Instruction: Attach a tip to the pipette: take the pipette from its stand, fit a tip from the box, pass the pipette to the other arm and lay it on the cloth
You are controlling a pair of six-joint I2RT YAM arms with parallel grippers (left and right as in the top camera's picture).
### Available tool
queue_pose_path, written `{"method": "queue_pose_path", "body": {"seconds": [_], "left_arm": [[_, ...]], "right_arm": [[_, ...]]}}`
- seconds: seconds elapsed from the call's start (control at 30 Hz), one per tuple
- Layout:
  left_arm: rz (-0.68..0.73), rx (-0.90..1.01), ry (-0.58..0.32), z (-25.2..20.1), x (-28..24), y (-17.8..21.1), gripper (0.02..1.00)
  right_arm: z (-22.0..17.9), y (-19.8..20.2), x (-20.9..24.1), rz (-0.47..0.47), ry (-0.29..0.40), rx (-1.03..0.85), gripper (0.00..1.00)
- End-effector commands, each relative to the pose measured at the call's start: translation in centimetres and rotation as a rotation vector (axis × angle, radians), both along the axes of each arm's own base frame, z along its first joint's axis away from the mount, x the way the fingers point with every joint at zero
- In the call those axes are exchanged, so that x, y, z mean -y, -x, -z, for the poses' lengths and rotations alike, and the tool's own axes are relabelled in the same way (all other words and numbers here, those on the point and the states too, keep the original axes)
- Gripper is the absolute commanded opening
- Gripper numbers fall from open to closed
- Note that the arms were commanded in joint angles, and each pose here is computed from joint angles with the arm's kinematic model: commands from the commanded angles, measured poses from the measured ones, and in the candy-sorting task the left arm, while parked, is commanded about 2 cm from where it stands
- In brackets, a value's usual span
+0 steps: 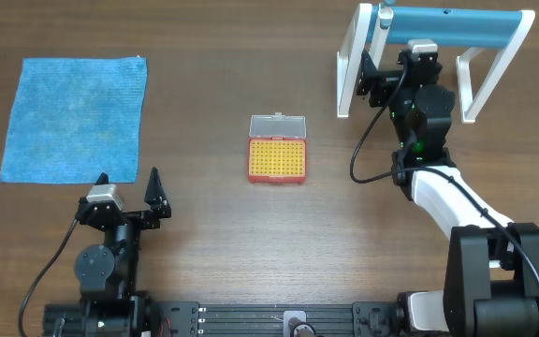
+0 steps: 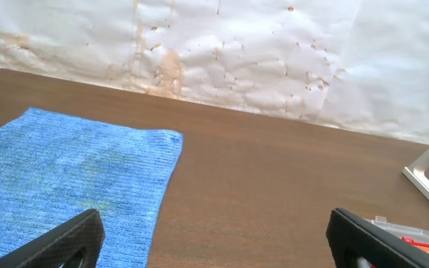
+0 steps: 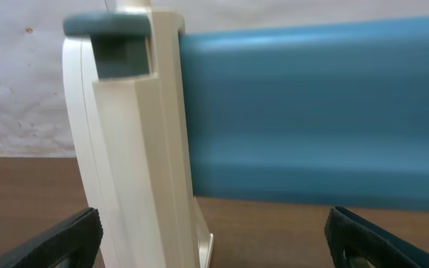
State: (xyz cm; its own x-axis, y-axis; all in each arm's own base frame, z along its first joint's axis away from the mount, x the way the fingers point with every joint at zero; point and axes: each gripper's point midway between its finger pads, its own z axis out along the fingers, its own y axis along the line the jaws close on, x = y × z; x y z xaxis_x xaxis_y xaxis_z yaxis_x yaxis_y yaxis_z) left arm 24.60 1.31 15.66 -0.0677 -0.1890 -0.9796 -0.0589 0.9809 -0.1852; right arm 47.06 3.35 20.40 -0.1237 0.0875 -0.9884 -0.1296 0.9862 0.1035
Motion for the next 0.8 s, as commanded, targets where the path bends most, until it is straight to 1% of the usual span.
{"method": "queue_pose_path", "body": {"seconds": [0.03, 0.17, 0.27, 0.8], "left_arm": [[-0.016, -0.001, 0.005, 0.1, -0.3, 0.0, 0.963], [-0.016, -0.001, 0.005, 0.1, -0.3, 0.0, 0.965], [-0.016, -0.001, 0.005, 0.1, -0.3, 0.0, 0.965], [-0.016, -0.001, 0.005, 0.1, -0.3, 0.0, 0.965]], "right_arm": [[0.1, -0.4, 0.6, 0.013, -0.014, -0.023, 0.945], [0.6, -0.4, 0.8, 0.020, -0.013, -0.043, 0.945], [0.6, -0.4, 1.5, 0.049, -0.010, -0.042, 0.945], [1.3, -1.2, 1.4, 0.048, -0.010, -0.057, 0.947]]}}
